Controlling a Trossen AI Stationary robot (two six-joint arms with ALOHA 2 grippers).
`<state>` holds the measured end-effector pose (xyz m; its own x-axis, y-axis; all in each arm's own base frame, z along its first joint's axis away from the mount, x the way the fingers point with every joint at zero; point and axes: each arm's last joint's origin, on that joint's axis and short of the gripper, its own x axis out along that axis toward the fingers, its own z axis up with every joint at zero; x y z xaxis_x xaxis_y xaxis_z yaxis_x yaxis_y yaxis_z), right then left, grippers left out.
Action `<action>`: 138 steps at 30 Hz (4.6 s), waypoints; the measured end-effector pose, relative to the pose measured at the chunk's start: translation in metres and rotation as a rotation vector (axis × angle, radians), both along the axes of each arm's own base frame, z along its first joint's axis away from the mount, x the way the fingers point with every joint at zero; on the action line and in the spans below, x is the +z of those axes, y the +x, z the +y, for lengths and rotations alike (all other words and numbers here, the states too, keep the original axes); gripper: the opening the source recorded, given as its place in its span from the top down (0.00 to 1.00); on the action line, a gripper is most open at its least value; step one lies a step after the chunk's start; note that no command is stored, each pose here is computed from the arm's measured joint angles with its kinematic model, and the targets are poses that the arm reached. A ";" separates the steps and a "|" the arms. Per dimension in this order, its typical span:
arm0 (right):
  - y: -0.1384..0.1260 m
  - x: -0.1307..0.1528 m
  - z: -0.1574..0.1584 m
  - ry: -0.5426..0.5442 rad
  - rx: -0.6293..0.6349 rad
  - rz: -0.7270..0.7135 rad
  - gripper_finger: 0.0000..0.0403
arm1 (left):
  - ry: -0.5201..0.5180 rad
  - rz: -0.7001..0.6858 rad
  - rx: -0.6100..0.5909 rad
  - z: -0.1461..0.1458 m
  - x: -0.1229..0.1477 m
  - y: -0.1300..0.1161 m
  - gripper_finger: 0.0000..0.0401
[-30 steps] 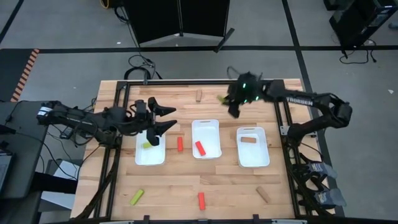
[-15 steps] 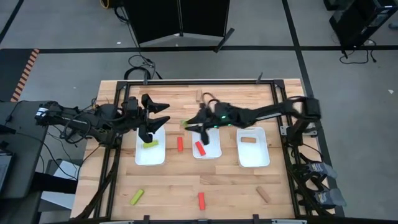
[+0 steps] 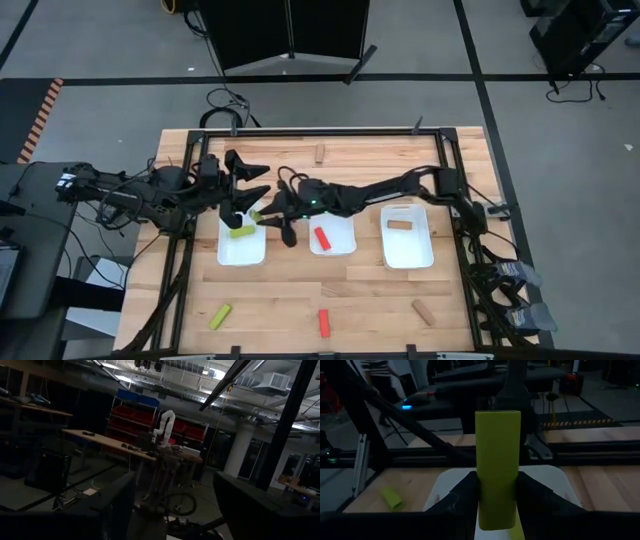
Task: Sort blocks
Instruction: Put the top green block into the left white bin, then put the top brown block into the right white bin
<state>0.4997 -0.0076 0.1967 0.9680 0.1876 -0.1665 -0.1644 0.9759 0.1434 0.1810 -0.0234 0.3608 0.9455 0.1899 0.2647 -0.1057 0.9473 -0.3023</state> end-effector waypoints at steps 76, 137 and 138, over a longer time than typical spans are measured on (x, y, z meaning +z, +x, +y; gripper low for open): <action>-0.340 0.067 0.027 -0.434 -0.732 -0.105 0.39 | -0.688 1.326 0.543 0.007 -0.134 0.161 0.47; -0.340 0.074 0.031 -0.405 -0.725 -0.168 0.44 | -0.990 1.351 0.411 0.303 -0.185 0.230 0.13; -0.340 0.074 0.031 -0.406 -0.725 -0.168 0.44 | -0.997 1.371 0.412 0.304 -0.188 0.231 0.14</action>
<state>0.1599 0.0229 0.2703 0.8435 -0.5325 0.0701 0.5343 0.8186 -0.2109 0.4117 0.2802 0.1725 0.2169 0.0334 -0.9756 -0.9278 0.3177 -0.1955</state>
